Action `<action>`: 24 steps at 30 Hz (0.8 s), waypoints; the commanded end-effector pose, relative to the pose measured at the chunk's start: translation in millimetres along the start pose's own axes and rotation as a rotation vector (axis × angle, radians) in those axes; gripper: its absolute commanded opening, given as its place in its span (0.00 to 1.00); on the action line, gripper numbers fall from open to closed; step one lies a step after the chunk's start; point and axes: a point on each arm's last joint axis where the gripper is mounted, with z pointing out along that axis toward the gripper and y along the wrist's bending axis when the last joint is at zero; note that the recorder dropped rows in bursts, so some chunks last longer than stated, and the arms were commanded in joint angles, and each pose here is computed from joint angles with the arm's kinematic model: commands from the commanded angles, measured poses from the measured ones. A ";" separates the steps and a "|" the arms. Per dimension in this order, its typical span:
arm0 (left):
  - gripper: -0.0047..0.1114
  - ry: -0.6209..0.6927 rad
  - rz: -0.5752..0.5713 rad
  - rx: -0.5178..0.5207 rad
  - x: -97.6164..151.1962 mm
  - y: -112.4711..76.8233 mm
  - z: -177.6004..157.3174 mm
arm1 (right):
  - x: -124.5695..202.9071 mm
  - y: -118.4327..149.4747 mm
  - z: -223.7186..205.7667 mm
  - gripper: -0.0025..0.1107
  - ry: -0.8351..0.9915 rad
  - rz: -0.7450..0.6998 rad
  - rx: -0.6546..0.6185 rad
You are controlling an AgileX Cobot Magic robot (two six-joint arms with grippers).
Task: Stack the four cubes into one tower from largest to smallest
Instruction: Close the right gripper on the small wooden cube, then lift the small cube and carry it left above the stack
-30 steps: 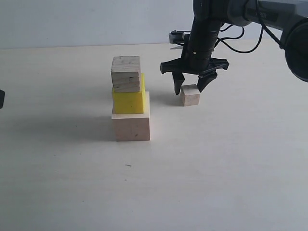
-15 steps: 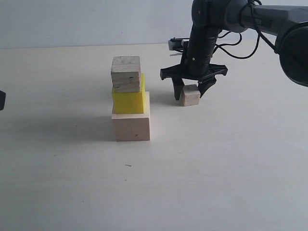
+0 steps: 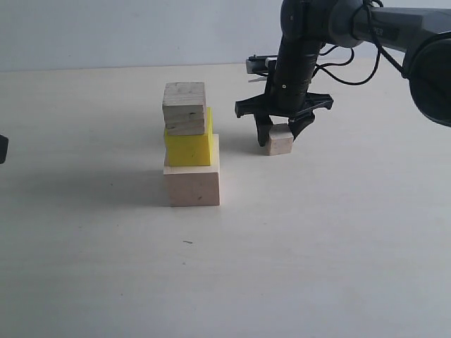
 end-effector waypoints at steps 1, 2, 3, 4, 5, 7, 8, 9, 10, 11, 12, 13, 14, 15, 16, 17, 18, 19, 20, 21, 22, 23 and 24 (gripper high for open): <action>0.04 0.006 -0.004 0.012 0.7 -1.3 1.3 | -0.2 -2.2 0.4 0.46 -0.003 -0.012 0.008; 0.04 0.006 -0.004 0.012 0.7 -1.3 1.3 | -0.2 -2.2 0.4 0.44 -0.003 -0.012 0.008; 0.04 0.006 -0.004 0.012 0.7 -1.3 1.3 | -0.2 -2.2 0.4 0.42 -0.003 -0.012 0.008; 0.04 0.006 -0.004 0.012 0.7 -1.3 1.3 | -0.2 -2.2 0.7 0.41 -0.002 -0.012 0.008; 0.04 0.006 -0.004 0.012 0.7 -1.3 1.3 | -0.2 -2.3 1.8 0.40 0.000 -0.011 0.009; 0.04 0.006 -0.004 0.012 0.7 -1.3 1.3 | 0.0 -2.9 7.1 0.40 0.010 -0.010 0.010; 0.04 0.006 -0.004 0.012 0.7 -1.3 1.3 | 0.1 -3.2 9.6 0.40 0.016 -0.010 0.011; 0.04 0.006 -0.004 0.012 0.7 -1.3 1.3 | 0.3 -3.7 13.8 0.39 0.024 -0.009 0.012; 0.04 0.006 -0.004 0.012 0.7 -1.3 1.3 | 0.4 -4.0 16.5 0.39 0.029 -0.008 0.013; 0.04 0.006 -0.004 0.012 0.7 -1.3 1.3 | 0.5 -4.2 18.4 0.38 0.033 -0.008 0.014; 0.04 0.006 -0.004 0.012 0.7 -1.3 1.3 | 0.6 -4.5 20.6 0.36 0.038 -0.007 0.014; 0.04 0.006 -0.004 0.012 0.7 -1.3 1.3 | 0.6 -4.5 20.6 0.32 0.038 -0.007 0.014; 0.04 0.006 -0.004 0.012 0.7 -1.3 1.3 | 0.6 -4.3 19.6 0.29 0.036 -0.010 0.014; 0.04 0.006 -0.004 0.012 0.7 -1.3 1.3 | 0.4 -4.1 17.1 0.23 0.031 -0.021 0.013; 0.04 0.006 -0.004 0.012 0.7 -1.3 1.3 | 0.3 -3.8 14.5 0.19 0.026 -0.032 0.012; 0.04 0.006 -0.004 0.012 0.7 -1.3 1.3 | 0.1 -3.2 9.3 0.15 0.015 -0.044 0.011; 0.04 0.006 -0.004 0.012 0.7 -1.3 1.3 | -0.1 -2.6 4.2 0.11 0.005 -0.050 0.009; 0.04 0.006 -0.004 0.012 0.7 -1.3 1.3 | -0.6 -1.8 -2.3 0.06 -0.009 -0.070 0.008; 0.04 0.004 -0.004 0.012 0.5 -1.3 1.3 | -1.4 -1.1 -7.9 0.03 -0.023 -0.094 0.006; 0.04 0.004 -0.004 0.012 0.5 -1.3 1.3 | -2.1 -0.2 -16.1 0.02 -0.042 -0.119 0.005; 0.04 0.002 -0.004 0.012 0.3 -1.3 1.3 | -3.1 -0.7 -26.2 0.02 -0.066 -0.144 0.006; 0.04 0.002 -0.004 0.012 0.3 -1.3 1.3 | -3.8 0.3 -35.0 0.02 -0.087 -0.161 0.002; 0.04 0.002 -0.004 0.012 0.3 -1.3 1.3 | -4.7 -1.2 -46.5 0.02 -0.114 -0.173 0.001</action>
